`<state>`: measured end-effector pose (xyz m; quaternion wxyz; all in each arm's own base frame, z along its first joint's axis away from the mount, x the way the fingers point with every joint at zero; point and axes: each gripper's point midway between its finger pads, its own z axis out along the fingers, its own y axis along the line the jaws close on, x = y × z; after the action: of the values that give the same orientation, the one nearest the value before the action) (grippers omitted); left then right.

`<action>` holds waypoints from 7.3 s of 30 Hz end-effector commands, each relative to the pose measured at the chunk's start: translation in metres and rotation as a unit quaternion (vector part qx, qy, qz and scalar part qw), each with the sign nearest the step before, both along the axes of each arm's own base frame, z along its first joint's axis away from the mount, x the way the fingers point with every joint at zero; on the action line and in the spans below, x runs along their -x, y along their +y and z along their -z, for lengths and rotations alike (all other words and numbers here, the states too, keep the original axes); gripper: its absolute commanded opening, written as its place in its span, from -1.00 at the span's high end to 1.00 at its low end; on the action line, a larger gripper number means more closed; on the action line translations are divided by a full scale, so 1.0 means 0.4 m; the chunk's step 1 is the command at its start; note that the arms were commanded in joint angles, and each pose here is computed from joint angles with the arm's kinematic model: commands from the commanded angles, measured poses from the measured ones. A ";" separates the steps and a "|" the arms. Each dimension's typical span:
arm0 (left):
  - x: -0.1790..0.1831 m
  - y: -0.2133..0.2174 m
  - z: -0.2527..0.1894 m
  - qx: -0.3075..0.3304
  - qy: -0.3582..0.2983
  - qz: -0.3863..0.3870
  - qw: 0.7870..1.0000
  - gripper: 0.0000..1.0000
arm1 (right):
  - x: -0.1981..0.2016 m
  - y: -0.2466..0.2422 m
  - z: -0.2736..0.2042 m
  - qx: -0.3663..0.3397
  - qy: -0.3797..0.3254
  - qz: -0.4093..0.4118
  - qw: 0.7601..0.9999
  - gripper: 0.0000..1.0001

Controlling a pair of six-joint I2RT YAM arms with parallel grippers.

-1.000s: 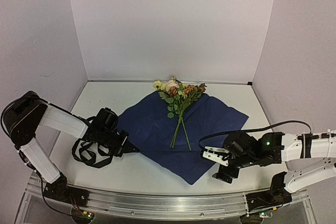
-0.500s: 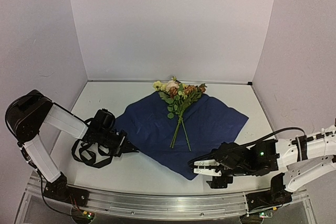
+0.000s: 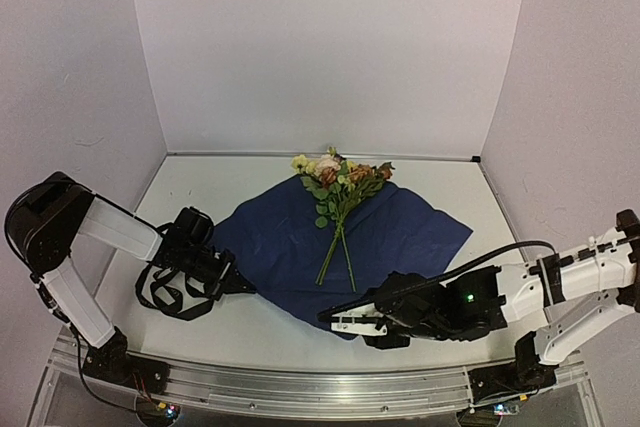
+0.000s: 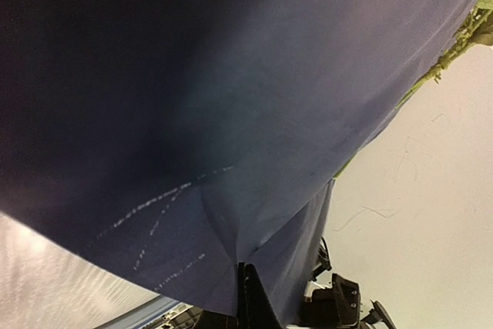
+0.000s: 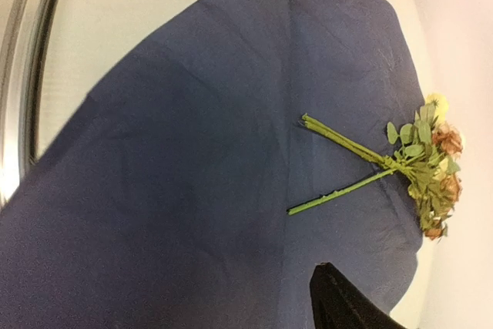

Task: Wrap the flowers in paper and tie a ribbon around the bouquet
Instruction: Pass from the left arm to the right, then fold the bottom corner of the flattened wrapping paper at the center of the board, then press the fold line of the 1/4-folded wrapping paper, then pick up the one-fourth-folded wrapping paper from the center of the board.

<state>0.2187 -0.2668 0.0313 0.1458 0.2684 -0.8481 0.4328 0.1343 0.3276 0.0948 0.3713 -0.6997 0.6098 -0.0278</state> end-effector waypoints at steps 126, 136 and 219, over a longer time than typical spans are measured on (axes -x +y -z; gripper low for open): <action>0.022 -0.221 -0.101 -0.157 -0.497 0.289 0.803 0.71 | -0.340 0.037 0.119 -0.092 0.379 0.553 0.737 0.38; -0.022 -0.183 0.018 -0.231 -0.454 0.242 0.826 0.91 | -0.280 -0.005 0.027 -0.083 0.377 0.523 0.760 0.10; -0.007 -0.145 0.079 -0.260 -0.411 0.233 0.842 0.99 | -0.261 -0.388 0.215 -0.416 0.277 0.741 0.448 -0.06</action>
<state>0.2244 -0.3304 0.0125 -0.2127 -0.1037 -0.9406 0.2434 0.2274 0.1776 0.0121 0.2291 0.1936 0.9450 0.1305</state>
